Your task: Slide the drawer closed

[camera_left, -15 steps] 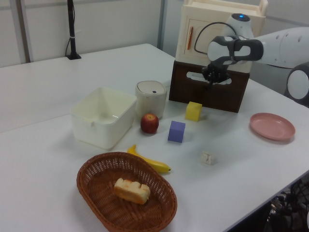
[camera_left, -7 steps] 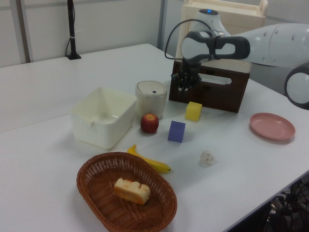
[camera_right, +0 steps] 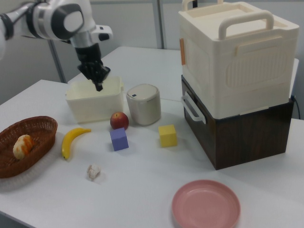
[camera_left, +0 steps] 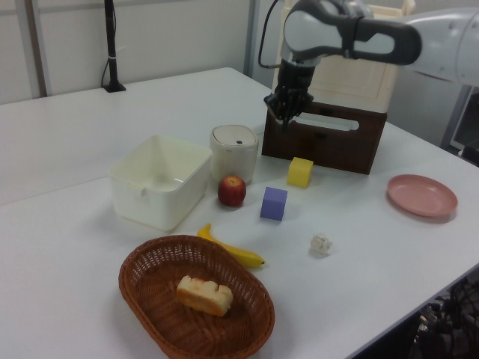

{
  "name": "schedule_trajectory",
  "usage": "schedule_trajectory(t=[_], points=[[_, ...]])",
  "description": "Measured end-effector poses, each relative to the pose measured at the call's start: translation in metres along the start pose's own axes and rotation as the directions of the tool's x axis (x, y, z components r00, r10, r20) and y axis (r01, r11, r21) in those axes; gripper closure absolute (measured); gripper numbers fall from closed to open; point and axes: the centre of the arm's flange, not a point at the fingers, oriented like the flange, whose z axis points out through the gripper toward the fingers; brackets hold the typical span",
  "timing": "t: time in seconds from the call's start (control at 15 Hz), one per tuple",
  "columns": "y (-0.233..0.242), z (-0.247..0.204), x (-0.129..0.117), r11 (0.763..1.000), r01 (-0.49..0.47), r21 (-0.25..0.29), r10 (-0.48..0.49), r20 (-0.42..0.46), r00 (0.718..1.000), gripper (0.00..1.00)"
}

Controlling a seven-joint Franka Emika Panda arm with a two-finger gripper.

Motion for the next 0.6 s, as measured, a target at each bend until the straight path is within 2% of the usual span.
schedule_trajectory(t=[0.27, 0.47, 0.6], points=[[0.004, -0.018, -0.026, 0.999, 0.047, -0.005, -0.047, 0.03, 0.998, 0.93], [0.01, -0.017, -0.033, 0.999, 0.04, -0.008, -0.039, 0.039, 0.998, 0.66], [0.015, -0.018, -0.033, 0.999, 0.032, -0.009, -0.032, 0.038, 0.999, 0.44]])
